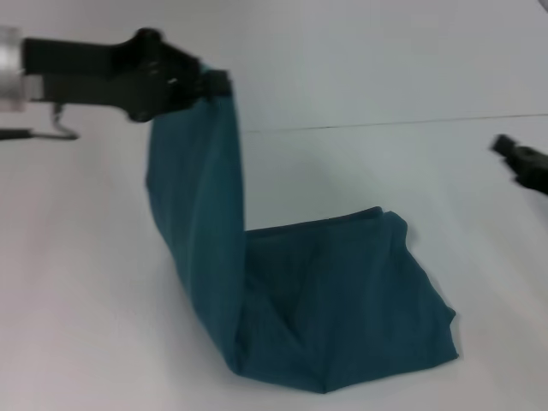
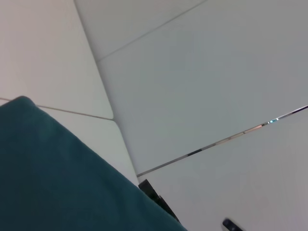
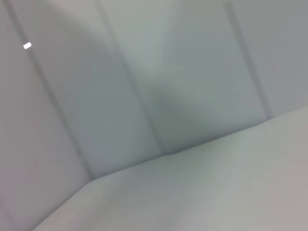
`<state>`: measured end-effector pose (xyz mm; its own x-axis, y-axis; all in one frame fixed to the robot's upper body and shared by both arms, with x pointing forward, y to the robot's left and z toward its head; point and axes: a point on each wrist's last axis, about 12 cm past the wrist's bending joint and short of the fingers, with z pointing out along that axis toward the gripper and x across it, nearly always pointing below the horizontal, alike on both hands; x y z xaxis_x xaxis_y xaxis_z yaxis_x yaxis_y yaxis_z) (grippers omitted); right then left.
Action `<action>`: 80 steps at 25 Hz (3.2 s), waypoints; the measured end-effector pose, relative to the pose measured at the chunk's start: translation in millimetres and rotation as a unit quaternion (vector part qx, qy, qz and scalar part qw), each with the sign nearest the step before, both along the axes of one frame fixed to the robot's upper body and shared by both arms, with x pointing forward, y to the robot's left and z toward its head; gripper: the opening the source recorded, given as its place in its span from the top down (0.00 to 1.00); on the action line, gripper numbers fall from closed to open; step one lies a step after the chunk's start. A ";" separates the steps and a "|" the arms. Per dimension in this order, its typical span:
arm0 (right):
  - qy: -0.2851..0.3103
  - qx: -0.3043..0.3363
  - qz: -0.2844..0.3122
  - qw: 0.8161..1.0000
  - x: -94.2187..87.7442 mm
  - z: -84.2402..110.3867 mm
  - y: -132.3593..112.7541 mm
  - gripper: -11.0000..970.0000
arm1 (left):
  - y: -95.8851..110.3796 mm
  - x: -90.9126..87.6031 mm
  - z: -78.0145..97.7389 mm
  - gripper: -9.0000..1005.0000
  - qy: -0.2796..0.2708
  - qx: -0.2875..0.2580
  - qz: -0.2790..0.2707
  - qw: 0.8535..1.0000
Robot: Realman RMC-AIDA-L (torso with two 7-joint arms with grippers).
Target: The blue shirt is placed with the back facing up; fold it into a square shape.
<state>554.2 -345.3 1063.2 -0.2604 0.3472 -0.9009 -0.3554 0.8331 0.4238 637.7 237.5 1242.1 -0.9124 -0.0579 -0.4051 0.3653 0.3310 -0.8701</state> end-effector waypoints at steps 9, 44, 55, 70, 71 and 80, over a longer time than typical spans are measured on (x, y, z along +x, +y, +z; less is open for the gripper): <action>0.002 0.014 -0.059 0.998 -18.6 -1.1 -35.7 0.99 | -61.4 12.4 -2.6 0.96 0.005 -0.012 -0.013 1.000; -0.002 0.010 -0.063 0.998 -22.0 -0.9 -39.8 0.99 | -141.2 -40.0 -92.1 0.37 0.060 0.009 -0.093 0.994; -0.031 -0.015 -0.008 0.999 -23.7 13.7 -36.7 0.99 | -59.0 -42.7 -120.2 0.14 -0.140 0.031 0.044 0.989; -0.042 -0.032 0.023 0.998 -19.6 28.6 -37.9 0.99 | -57.2 -107.2 -185.8 0.32 -0.493 0.033 0.000 0.870; -0.043 -0.038 0.033 0.998 -19.2 29.6 -35.8 0.99 | -59.4 -107.1 -189.0 0.36 -0.492 0.041 -0.002 0.870; -0.052 -0.098 0.158 0.981 -16.2 41.3 -12.0 0.99 | -71.3 -92.1 -203.1 0.67 -0.469 0.110 0.000 0.876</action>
<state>538.0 -357.3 1104.5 -0.2306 0.0814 -0.9696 -0.6414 0.7367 0.2144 545.6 166.2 1039.1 -0.1726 0.1154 -0.9782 0.8857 0.4527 -0.1029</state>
